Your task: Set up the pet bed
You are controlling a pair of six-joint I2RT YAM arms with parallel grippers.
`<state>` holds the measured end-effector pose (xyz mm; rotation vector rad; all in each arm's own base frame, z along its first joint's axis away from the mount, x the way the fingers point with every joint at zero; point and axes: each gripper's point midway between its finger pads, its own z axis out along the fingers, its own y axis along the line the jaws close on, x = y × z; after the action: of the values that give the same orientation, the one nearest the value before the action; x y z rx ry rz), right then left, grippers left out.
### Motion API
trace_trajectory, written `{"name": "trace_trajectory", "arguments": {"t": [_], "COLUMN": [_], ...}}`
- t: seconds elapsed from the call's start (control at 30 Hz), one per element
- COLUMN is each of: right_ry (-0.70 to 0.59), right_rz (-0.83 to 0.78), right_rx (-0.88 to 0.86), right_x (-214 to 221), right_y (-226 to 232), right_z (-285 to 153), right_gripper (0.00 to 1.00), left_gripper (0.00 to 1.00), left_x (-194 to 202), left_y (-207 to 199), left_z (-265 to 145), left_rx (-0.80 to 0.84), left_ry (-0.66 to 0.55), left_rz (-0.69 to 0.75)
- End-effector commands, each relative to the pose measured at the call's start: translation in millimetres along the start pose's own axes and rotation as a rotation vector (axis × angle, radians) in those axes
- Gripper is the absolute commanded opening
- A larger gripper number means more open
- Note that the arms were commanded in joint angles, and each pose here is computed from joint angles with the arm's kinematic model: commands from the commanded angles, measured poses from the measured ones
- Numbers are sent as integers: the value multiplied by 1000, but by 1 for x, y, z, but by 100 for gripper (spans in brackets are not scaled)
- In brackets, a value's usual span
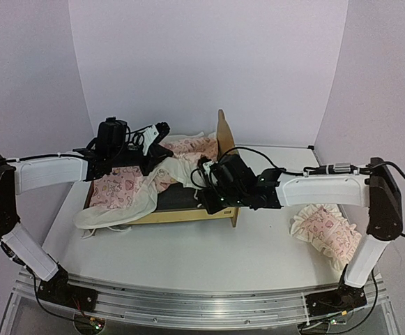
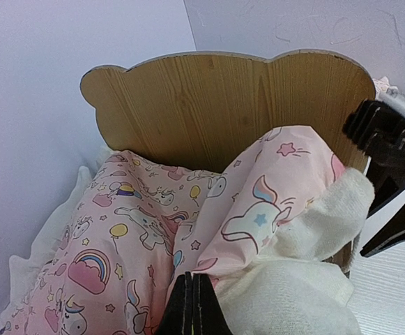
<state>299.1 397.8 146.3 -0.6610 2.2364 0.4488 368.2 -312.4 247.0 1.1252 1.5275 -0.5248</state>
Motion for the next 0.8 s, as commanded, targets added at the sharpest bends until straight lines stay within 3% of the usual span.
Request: {"name": "trace_trajectory", "arguments": {"t": [0.0,0.23,0.3,0.5,0.77], "right_ry": [-38,-61,-68,-5,25], "right_rz": [44,72,72,32,18], "right_rx": [27,33,-24,-441,-603], "right_x": [-14,-23,-30,-33,-36], "right_y": [1,-1,8,80,124], "right_z": [11,7,-3,-49,-65], "right_gripper": [29,0,0,0,0], "left_gripper": [0,0,0,0,0], "left_x": [-40,-40,-39,-32,-25], "left_y": [12,10,10,10,8], "left_z": [-16,-17,-17,-16,-15], "left_rx": [-51,-46,-47,-54,-51], "left_ry": [-107,-109,-110,-96,-80], "left_rz": [70,66,64,65,66]}}
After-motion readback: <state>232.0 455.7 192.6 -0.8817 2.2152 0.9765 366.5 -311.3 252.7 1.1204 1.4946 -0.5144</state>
